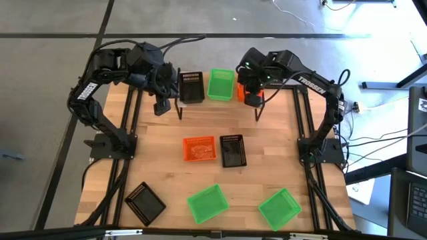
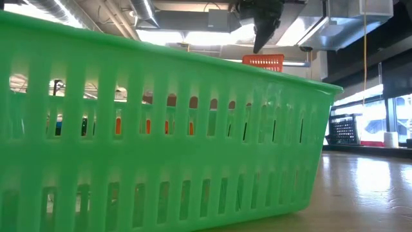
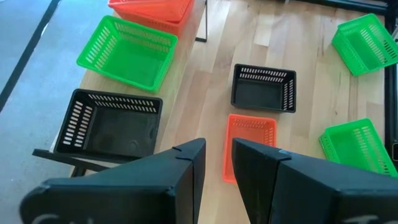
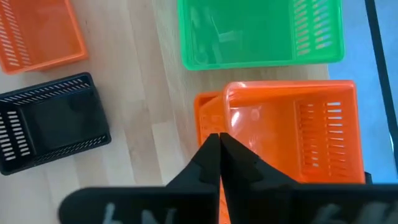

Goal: Stack baskets on shelf by color
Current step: Stack the top orange bin on top of the other orange bin on the shelf, then stack the right green bin on top of the other green bin on the shelf

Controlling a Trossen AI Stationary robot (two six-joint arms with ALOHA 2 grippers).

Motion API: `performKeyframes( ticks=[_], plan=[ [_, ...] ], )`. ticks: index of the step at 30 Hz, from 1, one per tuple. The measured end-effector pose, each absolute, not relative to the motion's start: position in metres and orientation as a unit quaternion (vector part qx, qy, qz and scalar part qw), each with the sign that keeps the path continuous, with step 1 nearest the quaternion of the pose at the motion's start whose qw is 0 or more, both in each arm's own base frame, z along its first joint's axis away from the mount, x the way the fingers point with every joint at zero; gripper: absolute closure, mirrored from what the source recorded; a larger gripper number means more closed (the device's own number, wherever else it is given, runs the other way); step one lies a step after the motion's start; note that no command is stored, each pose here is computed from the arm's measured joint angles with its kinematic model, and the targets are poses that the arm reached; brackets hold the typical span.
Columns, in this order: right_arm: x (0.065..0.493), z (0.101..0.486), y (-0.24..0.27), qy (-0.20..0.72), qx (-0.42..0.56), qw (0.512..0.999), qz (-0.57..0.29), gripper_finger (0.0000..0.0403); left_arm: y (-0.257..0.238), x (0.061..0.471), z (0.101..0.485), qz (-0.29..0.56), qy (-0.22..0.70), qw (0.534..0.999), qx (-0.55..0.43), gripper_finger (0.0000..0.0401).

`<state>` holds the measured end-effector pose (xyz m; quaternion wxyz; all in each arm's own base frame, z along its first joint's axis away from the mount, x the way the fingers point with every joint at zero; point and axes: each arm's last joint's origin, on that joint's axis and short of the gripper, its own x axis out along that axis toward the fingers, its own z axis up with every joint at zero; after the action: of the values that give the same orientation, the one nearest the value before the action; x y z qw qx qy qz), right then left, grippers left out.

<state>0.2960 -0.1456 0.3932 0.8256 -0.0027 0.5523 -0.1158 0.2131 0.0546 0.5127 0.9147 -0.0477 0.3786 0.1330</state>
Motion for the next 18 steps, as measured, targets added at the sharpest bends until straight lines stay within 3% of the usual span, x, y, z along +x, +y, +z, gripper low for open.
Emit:
performKeyframes(
  ticks=[11,18],
  plan=[
    [0.294,0.376,-0.156,0.572,0.016,0.811,-0.116,0.0401,0.054,0.212,0.512,0.133,0.384,0.913,-0.048,0.0331],
    [0.288,0.419,-0.141,0.531,-0.016,0.84,-0.109,0.0402,0.054,0.212,0.512,0.137,0.383,0.912,-0.057,0.0331]
  ],
)
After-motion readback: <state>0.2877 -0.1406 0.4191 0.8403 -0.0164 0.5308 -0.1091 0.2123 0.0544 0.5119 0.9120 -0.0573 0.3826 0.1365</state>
